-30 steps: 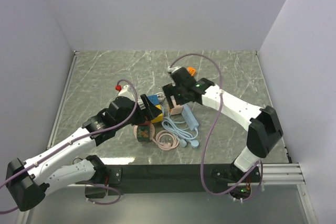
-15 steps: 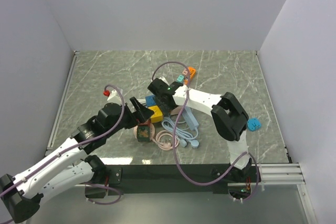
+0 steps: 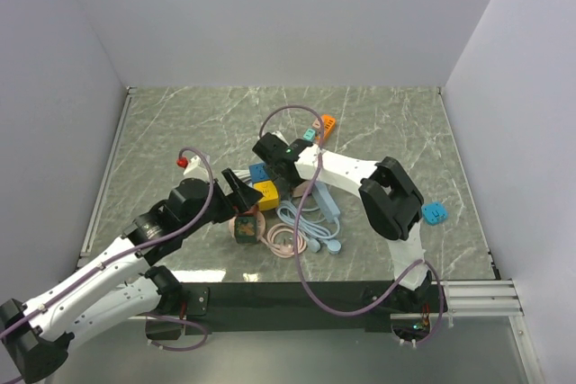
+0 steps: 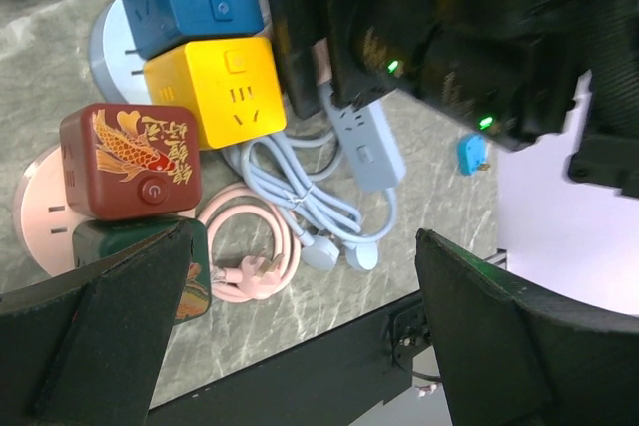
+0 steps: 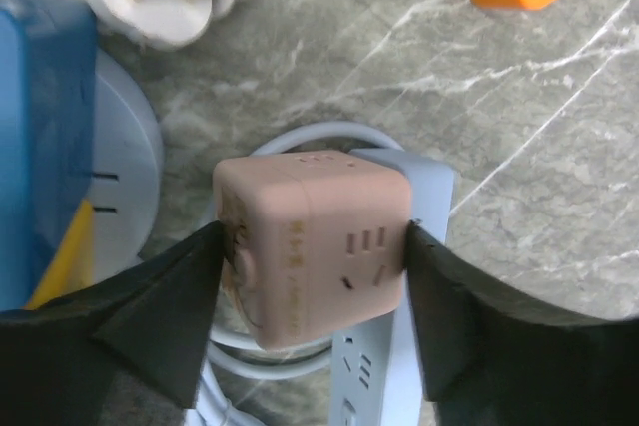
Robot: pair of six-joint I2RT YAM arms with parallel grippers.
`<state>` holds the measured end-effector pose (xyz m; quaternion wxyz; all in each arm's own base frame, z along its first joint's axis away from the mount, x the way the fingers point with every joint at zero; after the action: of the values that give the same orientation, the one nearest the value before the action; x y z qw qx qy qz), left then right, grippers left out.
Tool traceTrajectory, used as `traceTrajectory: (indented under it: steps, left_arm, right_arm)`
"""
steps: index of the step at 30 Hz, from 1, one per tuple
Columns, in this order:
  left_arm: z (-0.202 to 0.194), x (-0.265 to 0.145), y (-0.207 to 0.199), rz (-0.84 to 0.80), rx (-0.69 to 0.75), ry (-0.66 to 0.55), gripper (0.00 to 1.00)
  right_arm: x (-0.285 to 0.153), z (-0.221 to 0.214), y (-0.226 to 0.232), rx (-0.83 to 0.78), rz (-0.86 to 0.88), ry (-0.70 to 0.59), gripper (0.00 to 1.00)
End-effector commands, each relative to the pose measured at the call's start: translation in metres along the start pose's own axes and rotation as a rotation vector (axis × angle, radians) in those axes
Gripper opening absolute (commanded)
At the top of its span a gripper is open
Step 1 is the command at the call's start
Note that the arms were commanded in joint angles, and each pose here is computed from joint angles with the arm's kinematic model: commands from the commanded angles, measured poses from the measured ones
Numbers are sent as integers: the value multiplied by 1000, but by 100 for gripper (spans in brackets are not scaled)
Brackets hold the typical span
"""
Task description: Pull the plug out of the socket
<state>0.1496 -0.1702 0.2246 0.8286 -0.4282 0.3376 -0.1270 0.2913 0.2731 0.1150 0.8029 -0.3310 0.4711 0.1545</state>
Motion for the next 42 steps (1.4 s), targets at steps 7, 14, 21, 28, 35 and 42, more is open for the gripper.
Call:
traceTrajectory:
  steps: [7,14,21,28,35,42]
  left_arm:
    - [1,2,-7,-22,1,12,100]
    - [-4,11,-8,-33,22,51,99]
    - [-7,34,-27,-62,71,115,99]
    - [-20,70,-39,-158,105,184,99]
    - [-29,88,-64,-366,59,234,100]
    - [-40,98,-65,-418,15,308,99]
  right_arm:
    - [13,-1,-22,271,246,44,11]
    - [-11,-10,-81,532,406,11,0]
    - [-37,-15,-114,916,770,-110,0]
    - [-61,-28,-135,1137,1059,-239,0]
    - [-78,-35,-144,1217,1167,-331,0]
    - [-100,-28,-153,1240,1282,-430,0]
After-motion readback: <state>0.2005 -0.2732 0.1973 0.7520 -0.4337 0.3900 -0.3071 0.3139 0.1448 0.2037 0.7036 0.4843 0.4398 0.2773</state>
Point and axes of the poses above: each gripper's point midway between its finger pads, its own x axis out along the fingers, its own y axis along the line the jaws close on, z = x × y, the point moved 7 cm from there along -x, back along the fingers, and after that the axes turned 9 degrees about -x, right-handed, at the moved point
